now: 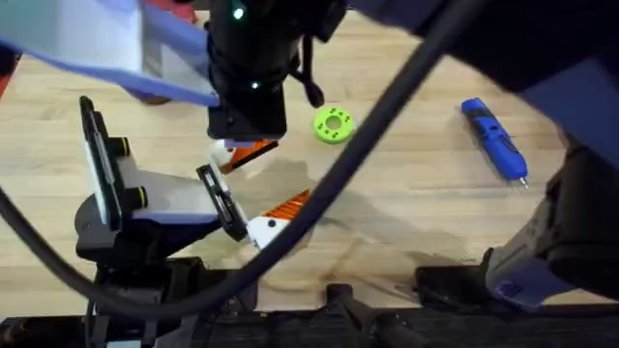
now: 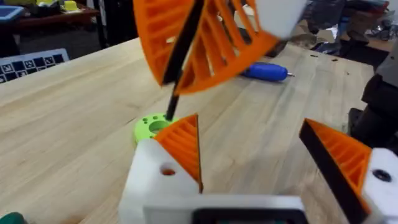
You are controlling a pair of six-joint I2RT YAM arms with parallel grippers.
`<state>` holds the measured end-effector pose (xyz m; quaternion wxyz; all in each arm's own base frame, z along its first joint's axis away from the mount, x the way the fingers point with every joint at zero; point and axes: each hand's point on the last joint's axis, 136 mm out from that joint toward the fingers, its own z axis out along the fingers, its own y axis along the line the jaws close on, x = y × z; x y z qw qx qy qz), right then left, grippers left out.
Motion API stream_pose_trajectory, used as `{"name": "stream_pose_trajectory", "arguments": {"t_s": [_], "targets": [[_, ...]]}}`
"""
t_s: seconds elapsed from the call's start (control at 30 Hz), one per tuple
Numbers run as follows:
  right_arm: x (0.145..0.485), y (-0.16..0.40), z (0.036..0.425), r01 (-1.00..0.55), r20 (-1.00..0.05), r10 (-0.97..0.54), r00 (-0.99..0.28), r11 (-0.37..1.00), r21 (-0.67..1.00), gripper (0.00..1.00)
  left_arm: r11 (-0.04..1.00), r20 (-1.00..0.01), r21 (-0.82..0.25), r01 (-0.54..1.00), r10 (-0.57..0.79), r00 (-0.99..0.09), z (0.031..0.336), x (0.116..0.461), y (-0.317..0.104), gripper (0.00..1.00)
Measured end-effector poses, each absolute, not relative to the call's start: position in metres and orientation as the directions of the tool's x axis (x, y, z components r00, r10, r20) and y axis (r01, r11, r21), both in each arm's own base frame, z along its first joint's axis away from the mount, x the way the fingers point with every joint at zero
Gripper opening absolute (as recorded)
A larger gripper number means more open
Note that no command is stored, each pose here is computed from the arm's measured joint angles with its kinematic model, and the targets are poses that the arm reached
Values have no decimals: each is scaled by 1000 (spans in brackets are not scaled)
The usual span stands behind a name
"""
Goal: Pick up the gripper from the table and insert it into the empty holder that is missing its gripper. Then pick up a screw, insert it into the mounting hole, and use the screwdriver to tighten it. Finally, clean up the table by picking up the vegetable and placing it into the bucket.
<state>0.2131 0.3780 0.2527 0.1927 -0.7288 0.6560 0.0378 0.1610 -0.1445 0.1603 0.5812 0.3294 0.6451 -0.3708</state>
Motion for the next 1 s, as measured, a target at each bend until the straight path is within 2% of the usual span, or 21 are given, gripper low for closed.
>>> {"name": "stream_pose_trajectory", "arguments": {"t_s": [1.0], "targets": [[209, 393, 232, -968, -273, -945, 180, -120, -222, 5, 508, -994, -100, 856, -8, -111, 160, 161, -145, 988]]}}
